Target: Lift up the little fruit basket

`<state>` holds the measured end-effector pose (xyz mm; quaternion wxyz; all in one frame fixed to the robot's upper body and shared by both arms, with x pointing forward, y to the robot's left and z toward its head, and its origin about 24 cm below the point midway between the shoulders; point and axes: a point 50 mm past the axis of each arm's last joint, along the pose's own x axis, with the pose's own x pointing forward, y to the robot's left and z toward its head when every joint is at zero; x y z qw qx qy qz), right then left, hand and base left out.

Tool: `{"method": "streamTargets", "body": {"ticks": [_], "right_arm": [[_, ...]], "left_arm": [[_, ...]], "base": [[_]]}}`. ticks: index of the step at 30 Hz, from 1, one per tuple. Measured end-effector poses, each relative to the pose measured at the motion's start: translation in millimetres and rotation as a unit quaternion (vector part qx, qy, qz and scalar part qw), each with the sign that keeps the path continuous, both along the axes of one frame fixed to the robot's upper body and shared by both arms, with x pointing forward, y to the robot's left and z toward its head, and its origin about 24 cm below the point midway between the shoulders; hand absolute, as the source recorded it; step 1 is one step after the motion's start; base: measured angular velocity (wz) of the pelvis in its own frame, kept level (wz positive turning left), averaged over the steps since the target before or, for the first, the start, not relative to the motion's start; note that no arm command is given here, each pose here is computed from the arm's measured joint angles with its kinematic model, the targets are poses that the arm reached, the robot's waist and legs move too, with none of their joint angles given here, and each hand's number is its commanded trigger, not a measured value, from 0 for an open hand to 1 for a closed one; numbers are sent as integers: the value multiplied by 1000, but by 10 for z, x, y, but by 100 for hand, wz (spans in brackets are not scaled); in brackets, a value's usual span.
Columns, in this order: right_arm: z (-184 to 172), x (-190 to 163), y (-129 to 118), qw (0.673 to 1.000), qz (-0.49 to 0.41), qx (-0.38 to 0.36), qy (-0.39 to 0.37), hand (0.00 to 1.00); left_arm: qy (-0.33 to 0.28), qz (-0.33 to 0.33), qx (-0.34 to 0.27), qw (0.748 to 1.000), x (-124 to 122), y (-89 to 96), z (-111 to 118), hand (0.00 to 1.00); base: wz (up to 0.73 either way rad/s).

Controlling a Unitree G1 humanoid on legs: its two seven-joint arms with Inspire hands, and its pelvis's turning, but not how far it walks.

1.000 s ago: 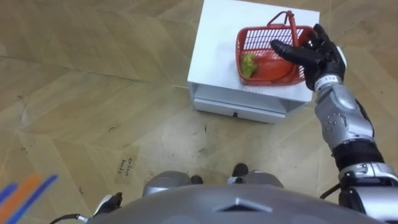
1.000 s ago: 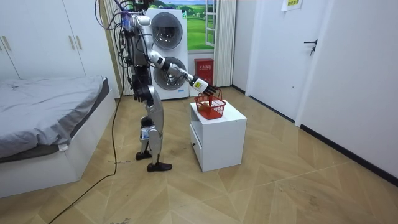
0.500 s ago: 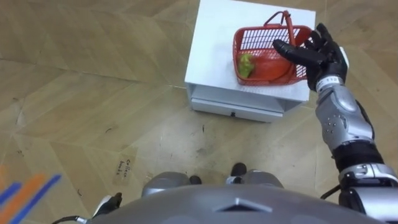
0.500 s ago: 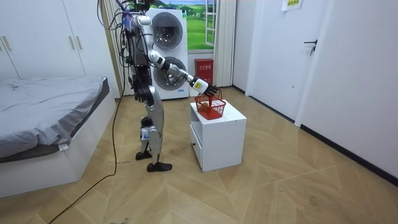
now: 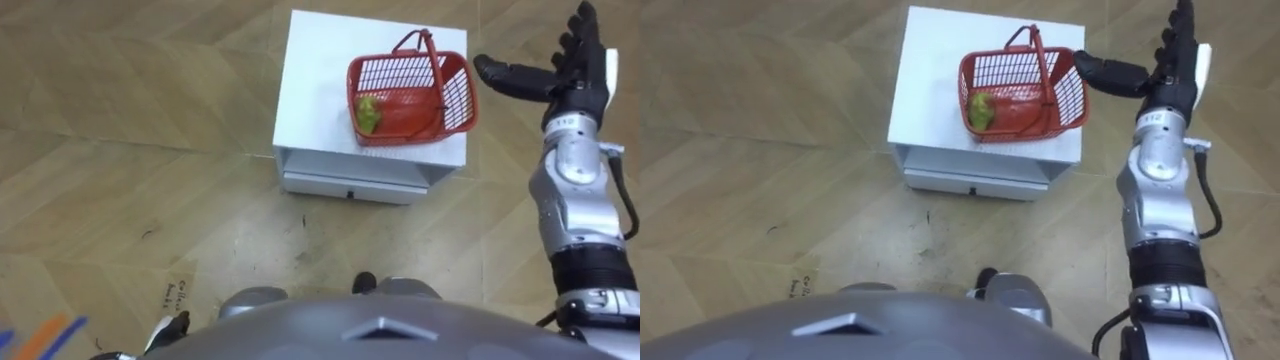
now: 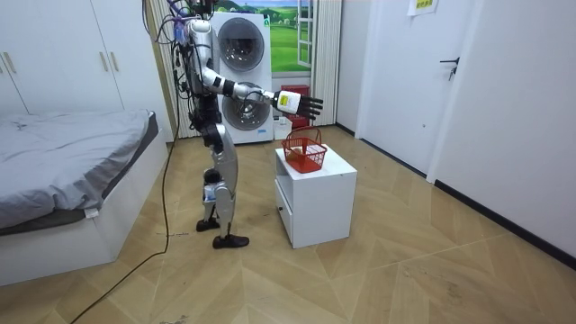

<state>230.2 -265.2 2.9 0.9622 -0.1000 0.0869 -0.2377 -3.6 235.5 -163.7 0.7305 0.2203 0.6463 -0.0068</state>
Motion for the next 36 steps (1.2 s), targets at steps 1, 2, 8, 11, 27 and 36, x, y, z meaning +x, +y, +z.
{"method": "streamTargets", "body": {"ticks": [1, 2, 8, 11, 27, 36], "right_arm": [[23, -34, -31, 1000, -13, -16, -4, 0], [33, -40, -46, 1000, -20, -19, -7, 0], [-204, -269, -274, 994, -97, -27, 37, 0], [-562, -572, -341, 984, -117, -28, 130, 0], [-1664, -2108, 60, 830, -60, 149, 535, 0], [-1716, -2166, 158, 781, 33, 113, 613, 0]], "left_arm": [[-2, 5, 6, 1000, 0, 19, 5, 0], [-4, 8, 9, 1000, 1, 27, 7, 0], [-27, 28, 20, 999, 91, 83, 27, 0], [-28, 32, 26, 999, 97, 100, 31, 0], [0, 52, 41, 998, 123, 134, 14, 0], [43, 41, 33, 998, 38, 97, -8, 0]], "base": [[-5], [-6], [0], [8], [-4], [1]]}}
